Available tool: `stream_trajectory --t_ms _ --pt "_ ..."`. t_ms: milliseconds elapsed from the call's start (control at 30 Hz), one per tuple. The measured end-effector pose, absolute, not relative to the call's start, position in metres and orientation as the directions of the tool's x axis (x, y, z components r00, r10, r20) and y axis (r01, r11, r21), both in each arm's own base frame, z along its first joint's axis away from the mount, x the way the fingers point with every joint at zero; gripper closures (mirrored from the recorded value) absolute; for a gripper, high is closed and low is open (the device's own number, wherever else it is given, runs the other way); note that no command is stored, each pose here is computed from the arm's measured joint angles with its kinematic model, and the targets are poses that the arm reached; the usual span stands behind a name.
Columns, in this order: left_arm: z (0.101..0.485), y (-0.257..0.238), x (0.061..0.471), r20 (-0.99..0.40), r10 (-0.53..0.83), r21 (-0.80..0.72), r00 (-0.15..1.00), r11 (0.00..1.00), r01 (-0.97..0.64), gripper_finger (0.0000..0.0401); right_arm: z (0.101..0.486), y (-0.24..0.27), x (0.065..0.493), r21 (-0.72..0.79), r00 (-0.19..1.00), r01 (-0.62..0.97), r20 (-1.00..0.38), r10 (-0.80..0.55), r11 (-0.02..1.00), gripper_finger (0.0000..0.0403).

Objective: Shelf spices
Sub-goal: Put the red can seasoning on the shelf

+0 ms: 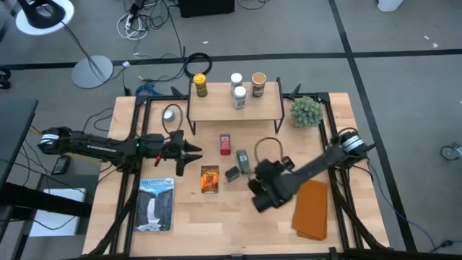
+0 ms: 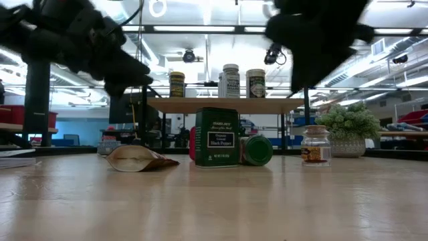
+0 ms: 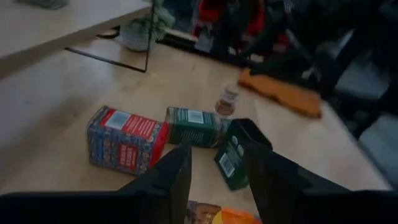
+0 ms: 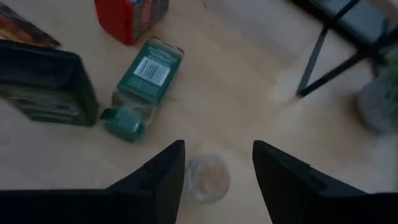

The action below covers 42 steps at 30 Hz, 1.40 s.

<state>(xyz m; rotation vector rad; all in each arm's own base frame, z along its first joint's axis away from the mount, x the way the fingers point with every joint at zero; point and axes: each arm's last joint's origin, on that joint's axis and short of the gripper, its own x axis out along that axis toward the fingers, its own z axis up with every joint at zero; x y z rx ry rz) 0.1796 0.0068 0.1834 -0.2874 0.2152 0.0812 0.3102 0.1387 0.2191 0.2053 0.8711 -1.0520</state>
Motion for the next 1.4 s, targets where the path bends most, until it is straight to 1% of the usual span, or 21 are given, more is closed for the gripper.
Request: stream_trajectory --t_ms 133,167,300,467,567,667,767,833,933,1133,1200,1267,1333,1400 --pt "0.201 0.005 0.201 -0.325 0.049 -0.129 0.944 0.987 -0.096 0.0249 0.208 0.152 0.28 -0.087 0.325 0.846 -0.697 -0.639 0.525 0.0216" --pt "0.204 0.005 0.206 -0.373 0.053 -0.083 0.926 0.992 -0.091 0.0249 0.206 0.154 0.274 -0.045 0.357 0.844 -0.695 -0.624 0.534 0.0216" --pt "0.222 0.006 0.232 -0.488 0.099 0.103 0.867 0.993 -0.055 0.0249 0.199 0.159 0.256 0.105 0.477 0.817 -0.676 -0.562 0.567 0.0216" --pt "0.243 0.008 0.266 -0.554 0.144 0.357 0.82 0.931 0.078 0.0249 0.191 0.161 0.245 0.201 0.555 0.783 -0.653 -0.515 0.589 0.0216" --pt "0.254 0.01 0.284 -0.576 0.193 0.472 0.794 0.872 0.131 0.0248 0.186 0.161 0.244 0.2 0.562 0.775 -0.653 -0.508 0.599 0.0216" --pt "0.261 0.012 0.3 -0.616 0.236 0.503 0.752 0.852 0.144 0.0247 0.185 0.162 0.243 0.198 0.556 0.773 -0.67 -0.493 0.603 0.0216" --pt "0.264 0.012 0.312 -0.646 0.239 0.485 0.725 0.862 0.148 0.0239 0.185 0.163 0.244 0.185 0.558 0.761 -0.676 -0.481 0.622 0.0216" --pt "0.265 0.011 0.319 -0.648 0.224 0.457 0.728 0.879 0.135 0.0228 0.185 0.163 0.244 0.18 0.56 0.755 -0.677 -0.478 0.63 0.0216" --pt "0.259 0.01 0.327 -0.666 0.182 0.4 0.723 0.906 0.14 0.0204 0.185 0.163 0.245 0.176 0.562 0.75 -0.677 -0.475 0.638 0.0216" --pt "0.248 0.01 0.336 -0.67 0.18 0.341 0.72 0.937 0.083 0.013 0.185 0.163 0.245 0.175 0.565 0.746 -0.677 -0.472 0.642 0.0216" --pt "0.246 0.011 0.34 -0.653 0.204 0.344 0.729 0.938 0.045 0.0108 0.185 0.163 0.245 0.173 0.565 0.745 -0.677 -0.471 0.644 0.0216" --pt "0.246 0.011 0.341 -0.646 0.208 0.355 0.734 0.934 0.048 0.0092 0.185 0.163 0.245 0.17 0.564 0.744 -0.678 -0.471 0.646 0.0216" --pt "0.246 0.011 0.341 -0.651 0.209 0.403 0.73 0.91 0.099 0.0083 0.185 0.163 0.245 0.17 0.565 0.744 -0.678 -0.471 0.647 0.0216" --pt "0.246 0.011 0.34 -0.652 0.209 0.477 0.729 0.861 0.18 0.0081 0.185 0.163 0.245 0.168 0.564 0.743 -0.678 -0.471 0.648 0.0216"
